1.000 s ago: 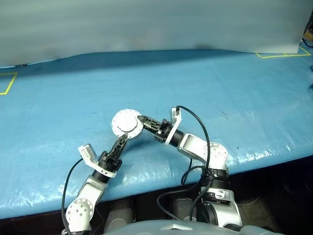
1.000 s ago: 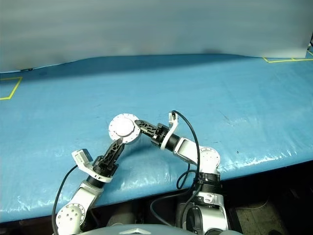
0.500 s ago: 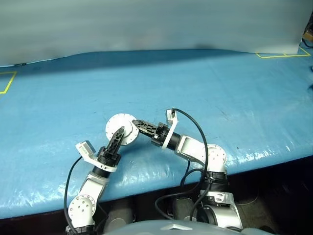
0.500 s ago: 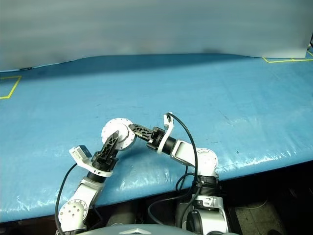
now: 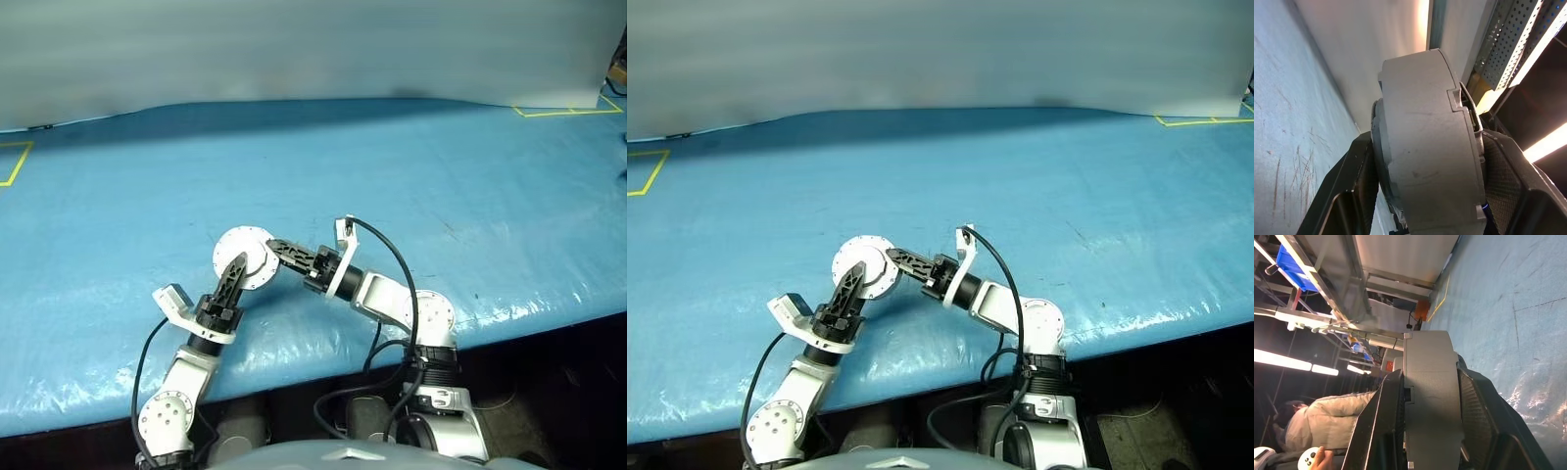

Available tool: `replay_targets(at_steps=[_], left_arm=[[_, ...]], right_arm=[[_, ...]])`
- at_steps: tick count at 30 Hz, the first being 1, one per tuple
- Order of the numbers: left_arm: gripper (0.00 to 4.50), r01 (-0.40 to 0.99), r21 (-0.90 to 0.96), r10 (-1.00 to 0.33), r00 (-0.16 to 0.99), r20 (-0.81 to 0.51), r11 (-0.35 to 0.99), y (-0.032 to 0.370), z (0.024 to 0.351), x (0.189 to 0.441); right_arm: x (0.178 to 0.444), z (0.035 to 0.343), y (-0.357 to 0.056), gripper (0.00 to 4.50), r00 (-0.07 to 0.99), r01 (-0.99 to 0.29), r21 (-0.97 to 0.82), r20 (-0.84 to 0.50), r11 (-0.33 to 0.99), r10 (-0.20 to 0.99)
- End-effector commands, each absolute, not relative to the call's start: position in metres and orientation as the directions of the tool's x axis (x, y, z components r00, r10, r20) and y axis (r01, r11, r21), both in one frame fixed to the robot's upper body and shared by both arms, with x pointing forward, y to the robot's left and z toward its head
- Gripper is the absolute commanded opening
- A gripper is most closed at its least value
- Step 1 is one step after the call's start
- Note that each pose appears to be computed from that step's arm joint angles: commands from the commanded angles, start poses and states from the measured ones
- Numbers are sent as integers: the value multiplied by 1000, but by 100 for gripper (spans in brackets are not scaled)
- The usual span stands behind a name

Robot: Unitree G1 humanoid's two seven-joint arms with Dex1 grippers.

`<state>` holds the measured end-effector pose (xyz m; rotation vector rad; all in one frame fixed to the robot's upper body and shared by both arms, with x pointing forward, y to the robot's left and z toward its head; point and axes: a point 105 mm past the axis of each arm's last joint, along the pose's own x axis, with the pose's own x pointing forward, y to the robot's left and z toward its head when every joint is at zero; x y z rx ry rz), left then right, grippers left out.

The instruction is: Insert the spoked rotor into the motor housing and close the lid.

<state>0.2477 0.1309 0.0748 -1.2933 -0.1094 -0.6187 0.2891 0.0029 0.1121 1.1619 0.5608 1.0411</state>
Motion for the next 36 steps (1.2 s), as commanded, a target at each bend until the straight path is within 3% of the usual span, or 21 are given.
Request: replay_targets(at_steps=[1,3,9,14,21,23,30,33,36], left_arm=[[260,476,-857,-348,851,393,198,134,74,250],[260,466,-860,-333,860,386,209,136,73,251],[260,409,-859,-224,909,352,307,154,67,262],[260,335,-800,-55,933,357,498,183,74,277],[260,42,-779,198,957,211,625,219,81,327],[260,-16,-772,193,971,139,636,215,80,342],[260,43,-770,124,980,157,637,201,90,366],[335,11,-733,128,983,133,680,208,80,363],[435,-133,-663,229,972,59,736,230,64,352]], right_arm=[[285,135,10,222,423,-435,897,281,-79,861],[294,135,6,284,485,-451,892,271,-28,831],[311,132,-3,284,589,-474,877,250,78,768],[324,125,-12,284,648,-448,882,210,144,732],[320,123,-13,284,640,-452,880,206,146,740],[320,123,-13,284,635,-456,878,206,146,744],[321,124,-18,284,645,-470,866,205,171,736],[321,121,-20,288,654,-460,869,193,182,732],[320,119,-21,288,656,-453,872,184,187,732]])
